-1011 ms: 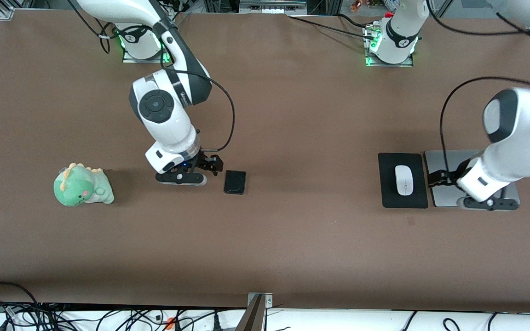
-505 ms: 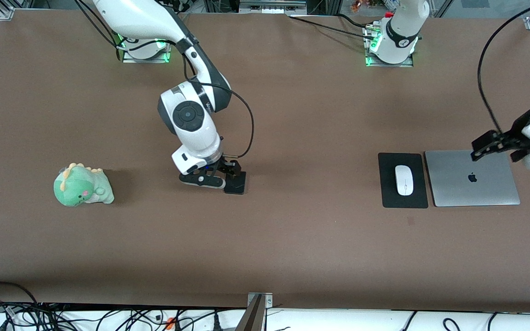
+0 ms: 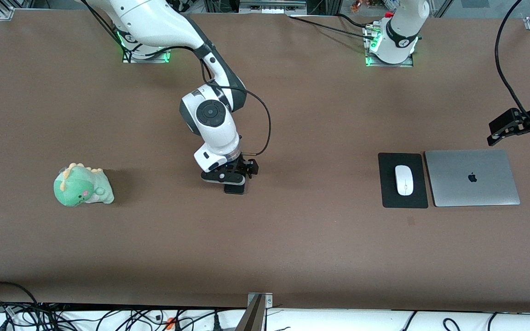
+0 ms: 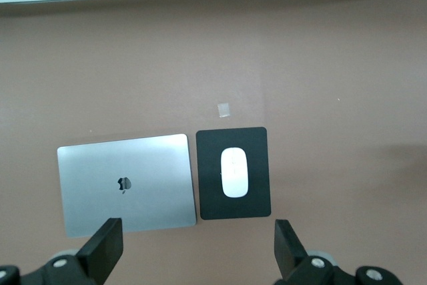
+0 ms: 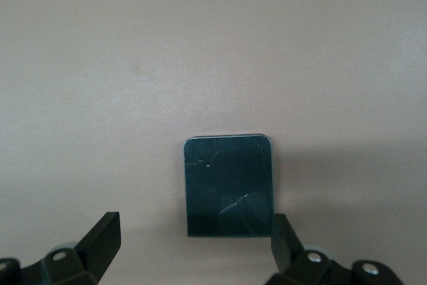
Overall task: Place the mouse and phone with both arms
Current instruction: 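Release the mouse on the pad while the right gripper lowers onto the phone, then grasp the black phone with the right gripper and lift it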
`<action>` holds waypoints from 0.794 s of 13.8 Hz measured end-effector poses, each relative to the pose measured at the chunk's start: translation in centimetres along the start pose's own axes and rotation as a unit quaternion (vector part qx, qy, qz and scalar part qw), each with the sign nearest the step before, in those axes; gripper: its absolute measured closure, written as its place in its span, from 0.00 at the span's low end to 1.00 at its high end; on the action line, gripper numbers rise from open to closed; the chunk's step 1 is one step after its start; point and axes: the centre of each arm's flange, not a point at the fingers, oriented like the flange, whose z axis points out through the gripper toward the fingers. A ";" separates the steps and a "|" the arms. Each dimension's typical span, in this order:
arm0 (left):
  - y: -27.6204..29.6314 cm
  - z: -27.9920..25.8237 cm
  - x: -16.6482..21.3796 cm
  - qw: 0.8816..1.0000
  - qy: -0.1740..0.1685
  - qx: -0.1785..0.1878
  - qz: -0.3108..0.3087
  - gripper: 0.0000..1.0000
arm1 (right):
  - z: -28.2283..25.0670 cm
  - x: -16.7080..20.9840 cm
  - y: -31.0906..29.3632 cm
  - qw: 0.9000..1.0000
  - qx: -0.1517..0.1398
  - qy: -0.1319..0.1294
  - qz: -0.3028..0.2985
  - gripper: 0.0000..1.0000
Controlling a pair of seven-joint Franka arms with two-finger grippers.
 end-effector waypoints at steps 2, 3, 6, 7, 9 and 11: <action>1.4 0.0 -0.2 1.000 -0.013 -0.003 0.012 0.00 | 1.1 0.1 0.4 1.000 -0.005 -0.001 0.001 0.00; 2.1 0.1 -0.3 1.000 -0.020 -0.004 0.018 0.00 | 1.4 0.1 0.6 1.000 -0.008 0.000 -0.001 0.00; 2.9 0.1 -0.4 0.999 -0.024 -0.006 0.025 0.00 | 2.2 -0.1 0.8 1.000 -0.017 0.000 -0.008 0.00; 3.0 0.0 -0.4 0.999 -0.023 -0.006 0.026 0.00 | 2.6 -0.2 0.9 1.000 -0.020 -0.001 -0.010 0.00; 4.4 -0.7 -0.6 0.999 -0.023 -0.006 0.037 0.00 | 3.2 -0.3 1.0 1.000 -0.024 0.000 -0.014 0.00; 6.2 -1.1 -1.2 0.998 -0.037 -0.003 0.046 0.00 | 3.9 -0.4 1.0 1.000 -0.022 0.003 -0.016 0.00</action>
